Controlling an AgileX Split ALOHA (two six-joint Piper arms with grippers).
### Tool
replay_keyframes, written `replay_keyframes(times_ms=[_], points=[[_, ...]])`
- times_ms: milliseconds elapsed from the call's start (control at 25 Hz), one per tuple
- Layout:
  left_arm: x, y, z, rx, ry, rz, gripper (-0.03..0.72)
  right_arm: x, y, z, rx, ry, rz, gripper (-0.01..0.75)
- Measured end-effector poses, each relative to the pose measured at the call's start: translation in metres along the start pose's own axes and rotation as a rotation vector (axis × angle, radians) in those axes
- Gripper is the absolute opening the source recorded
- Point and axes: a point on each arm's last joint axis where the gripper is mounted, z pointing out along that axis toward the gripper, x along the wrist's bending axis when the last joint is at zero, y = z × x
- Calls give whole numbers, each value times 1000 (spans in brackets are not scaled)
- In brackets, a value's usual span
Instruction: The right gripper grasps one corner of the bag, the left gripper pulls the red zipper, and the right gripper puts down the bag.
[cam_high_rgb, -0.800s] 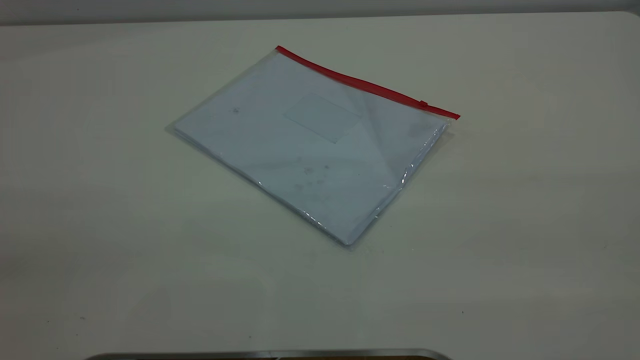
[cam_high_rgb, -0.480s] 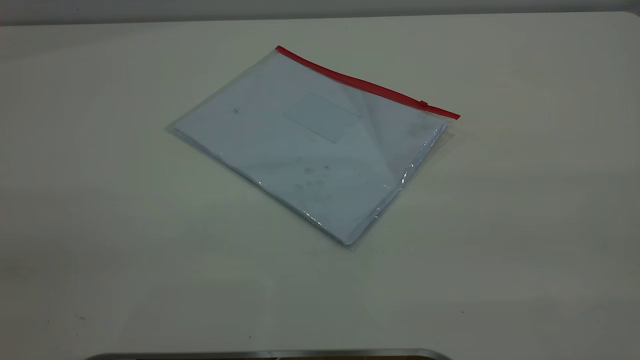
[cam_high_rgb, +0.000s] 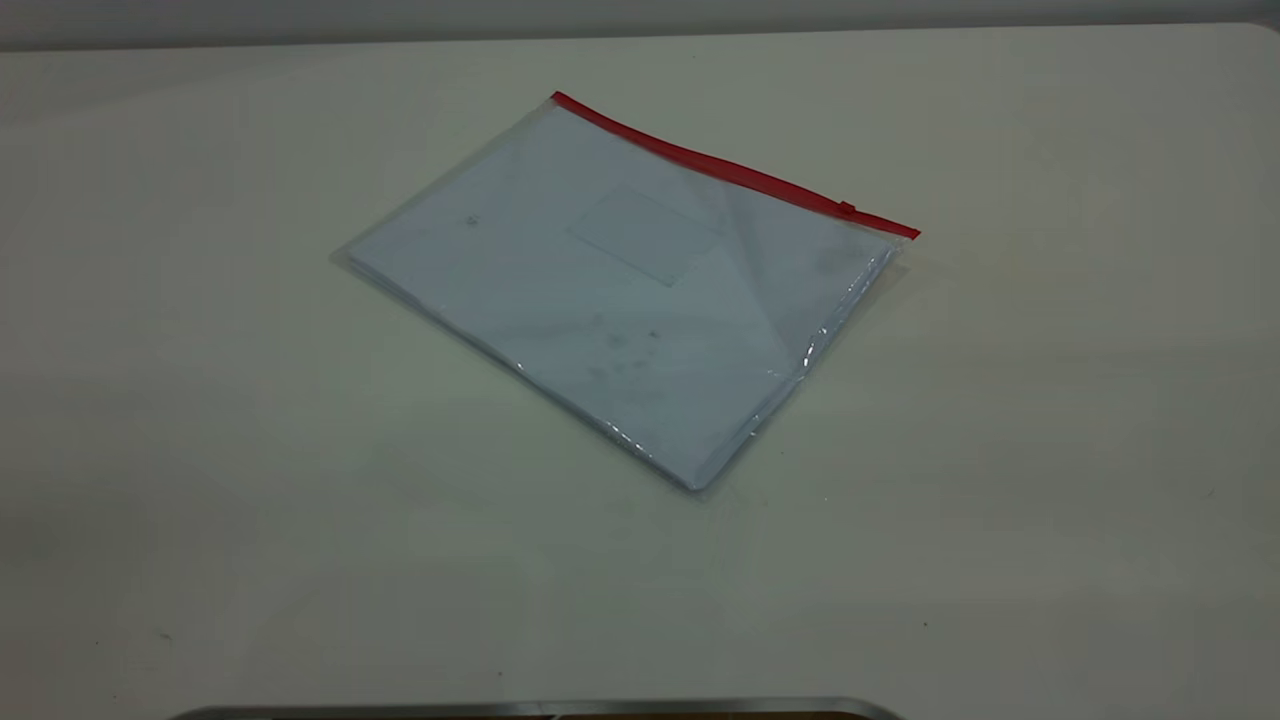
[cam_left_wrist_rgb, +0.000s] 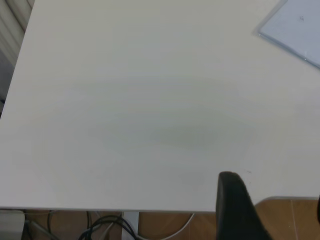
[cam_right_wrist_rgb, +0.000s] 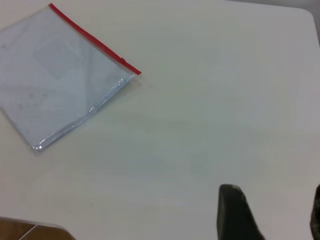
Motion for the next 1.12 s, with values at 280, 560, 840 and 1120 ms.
replay_keyframes(times_ms=[280, 560, 840, 1120], points=[[0, 0, 0, 0, 0, 1, 453, 0, 0, 0, 0, 0, 0, 402], [0, 0, 0, 0, 0, 2, 453, 0, 0, 0, 0, 0, 0, 402], [-4, 2, -2, -19, -43, -26, 453, 3, 2, -1, -19, 36, 22, 402], [-2, 50, -17, -76, -47, -130, 453, 14, 40, 28, -32, 216, 139, 432]])
